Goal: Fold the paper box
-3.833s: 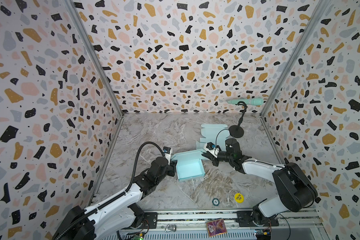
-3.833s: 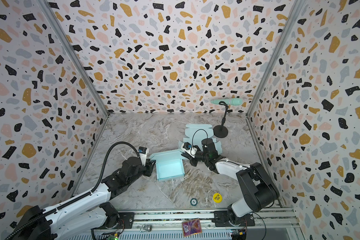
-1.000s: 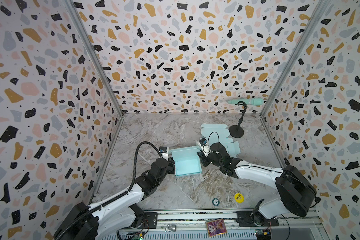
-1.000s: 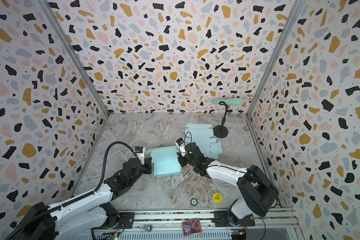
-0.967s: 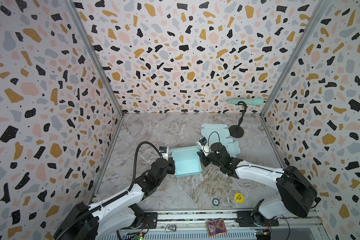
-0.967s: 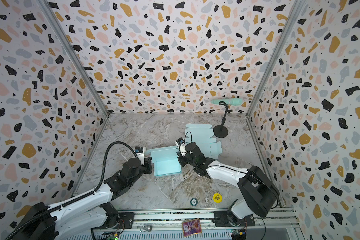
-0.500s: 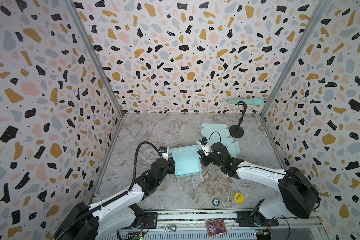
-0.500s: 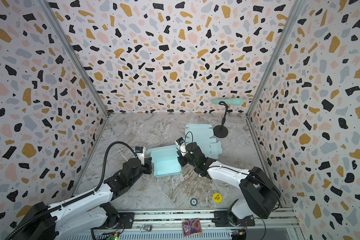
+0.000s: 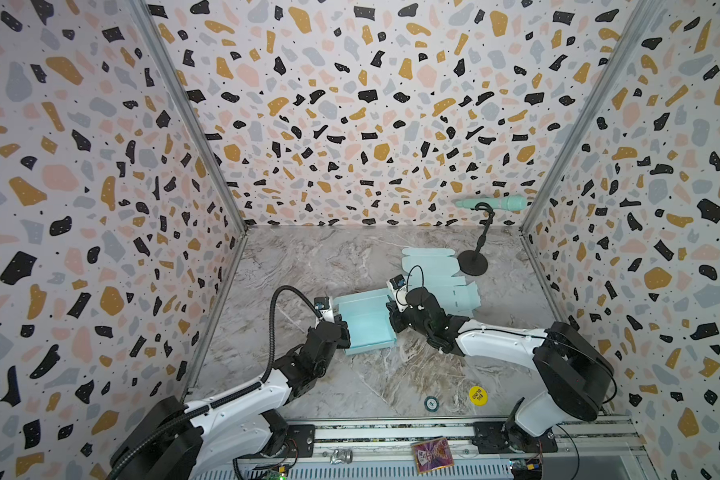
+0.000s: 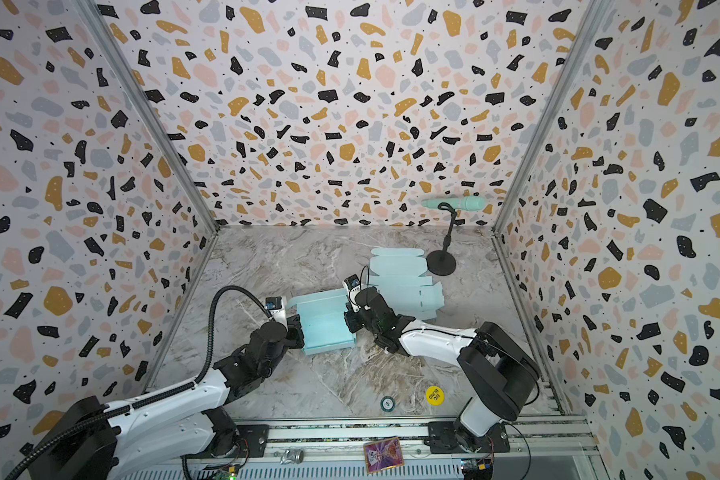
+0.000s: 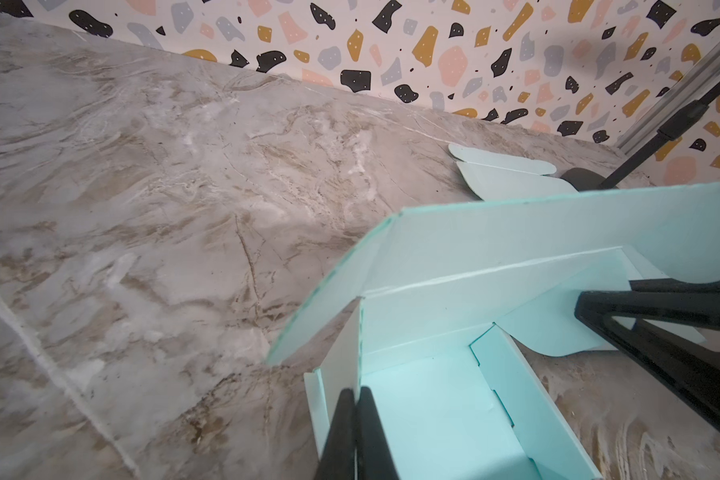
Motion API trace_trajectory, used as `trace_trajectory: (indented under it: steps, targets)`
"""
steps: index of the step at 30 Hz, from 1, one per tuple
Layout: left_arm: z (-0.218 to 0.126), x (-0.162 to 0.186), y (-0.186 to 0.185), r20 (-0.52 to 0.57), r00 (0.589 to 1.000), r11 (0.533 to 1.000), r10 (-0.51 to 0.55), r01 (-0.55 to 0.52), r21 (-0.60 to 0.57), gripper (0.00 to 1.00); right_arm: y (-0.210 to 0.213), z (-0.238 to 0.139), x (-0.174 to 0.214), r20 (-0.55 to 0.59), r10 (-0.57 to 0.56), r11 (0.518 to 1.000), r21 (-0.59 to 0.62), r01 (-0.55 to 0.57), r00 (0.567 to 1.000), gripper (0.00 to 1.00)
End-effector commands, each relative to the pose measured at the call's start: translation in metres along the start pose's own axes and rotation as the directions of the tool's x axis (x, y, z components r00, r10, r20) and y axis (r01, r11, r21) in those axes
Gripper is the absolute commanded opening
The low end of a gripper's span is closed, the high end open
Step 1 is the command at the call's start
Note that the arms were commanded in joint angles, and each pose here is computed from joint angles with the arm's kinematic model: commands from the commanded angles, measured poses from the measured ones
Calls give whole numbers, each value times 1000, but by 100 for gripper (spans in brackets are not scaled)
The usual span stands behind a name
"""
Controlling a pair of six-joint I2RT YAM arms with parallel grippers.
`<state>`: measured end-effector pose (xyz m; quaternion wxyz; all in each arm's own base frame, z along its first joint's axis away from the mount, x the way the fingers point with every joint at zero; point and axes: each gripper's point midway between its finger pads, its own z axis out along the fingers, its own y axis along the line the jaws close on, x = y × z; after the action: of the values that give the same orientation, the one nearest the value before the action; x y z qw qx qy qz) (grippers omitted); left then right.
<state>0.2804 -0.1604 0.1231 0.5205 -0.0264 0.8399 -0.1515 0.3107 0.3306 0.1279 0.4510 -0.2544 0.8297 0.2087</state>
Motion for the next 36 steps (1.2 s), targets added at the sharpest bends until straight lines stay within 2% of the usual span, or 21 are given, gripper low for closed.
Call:
trace_trajectory:
  steps: [1,11,22,31,36]
  targets:
    - [-5,-20,-18,102,990,993,-99,92,75,0,22,1,-17,42,27,999,-45,-25,999,12]
    - [-13,-4,-20,154,984,993,-85,72,90,0,42,0,2,16,31,995,-100,-29,999,14]
    - [-27,17,-18,188,979,992,-80,60,109,0,39,-7,33,-5,11,997,-83,-12,1000,14]
    - [-27,32,-10,177,981,994,-78,62,89,0,44,-7,41,-9,-16,997,-69,15,1000,14]
    - [-27,35,-7,174,979,991,-109,95,89,0,48,-6,46,-12,-43,997,-57,42,999,13]
